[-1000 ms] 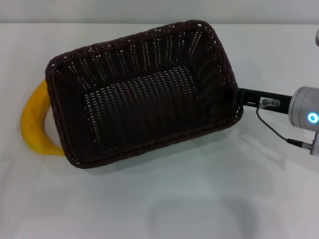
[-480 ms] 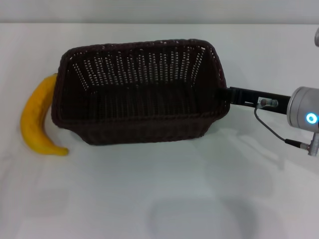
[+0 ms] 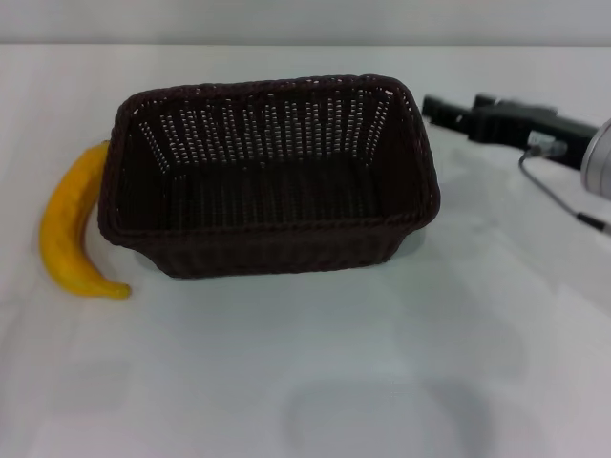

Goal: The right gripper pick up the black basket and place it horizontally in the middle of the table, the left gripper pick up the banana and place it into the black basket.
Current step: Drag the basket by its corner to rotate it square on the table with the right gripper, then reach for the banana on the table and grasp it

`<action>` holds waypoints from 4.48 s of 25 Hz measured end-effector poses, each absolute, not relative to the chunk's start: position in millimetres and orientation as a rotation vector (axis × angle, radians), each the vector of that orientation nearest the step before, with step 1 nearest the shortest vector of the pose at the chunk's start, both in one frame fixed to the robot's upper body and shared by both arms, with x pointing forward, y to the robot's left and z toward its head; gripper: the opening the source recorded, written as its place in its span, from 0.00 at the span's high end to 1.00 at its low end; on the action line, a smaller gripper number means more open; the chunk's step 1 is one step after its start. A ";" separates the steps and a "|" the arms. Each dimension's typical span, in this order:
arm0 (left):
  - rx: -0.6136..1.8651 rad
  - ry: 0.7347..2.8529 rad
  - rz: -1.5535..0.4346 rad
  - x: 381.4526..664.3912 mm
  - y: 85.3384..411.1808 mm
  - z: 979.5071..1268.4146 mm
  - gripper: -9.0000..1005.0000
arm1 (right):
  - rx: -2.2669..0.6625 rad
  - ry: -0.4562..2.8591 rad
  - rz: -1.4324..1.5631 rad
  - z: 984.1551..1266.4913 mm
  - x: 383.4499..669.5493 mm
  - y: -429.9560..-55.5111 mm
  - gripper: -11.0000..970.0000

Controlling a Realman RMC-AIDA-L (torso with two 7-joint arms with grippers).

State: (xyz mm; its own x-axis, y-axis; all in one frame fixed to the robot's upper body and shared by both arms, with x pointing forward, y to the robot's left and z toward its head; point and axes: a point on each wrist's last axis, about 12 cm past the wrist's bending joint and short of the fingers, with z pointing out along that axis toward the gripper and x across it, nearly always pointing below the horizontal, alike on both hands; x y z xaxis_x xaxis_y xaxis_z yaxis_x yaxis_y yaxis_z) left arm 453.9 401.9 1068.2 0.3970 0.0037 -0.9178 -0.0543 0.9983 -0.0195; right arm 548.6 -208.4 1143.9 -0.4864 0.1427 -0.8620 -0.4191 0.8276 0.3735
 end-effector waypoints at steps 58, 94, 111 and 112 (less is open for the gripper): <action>0.112 2.090 -0.318 507.8 405.8 1153.8 0.17 | -0.191 1.379 -0.110 1080.2 576.0 -271.3 0.16; 0.216 2.401 -0.383 552.4 366.8 1104.6 0.17 | -0.218 1.374 -0.066 1077.5 566.3 -260.3 0.16; 0.244 2.405 -0.379 559.1 359.3 1087.4 0.17 | -0.240 1.386 -0.056 1073.9 564.1 -256.7 0.16; 0.248 2.405 -0.378 559.2 359.0 1086.8 0.17 | -0.241 1.386 -0.055 1074.0 564.1 -256.4 0.16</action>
State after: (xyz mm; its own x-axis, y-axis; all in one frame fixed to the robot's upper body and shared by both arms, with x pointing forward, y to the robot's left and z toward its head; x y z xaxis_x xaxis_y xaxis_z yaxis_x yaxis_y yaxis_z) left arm 559.2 359.0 1086.8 -0.7500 0.0768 -0.6569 0.2749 0.9396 -0.2040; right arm 564.1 -256.4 1074.0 0.1864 -0.1798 -0.9659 -0.1025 0.9742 -0.2011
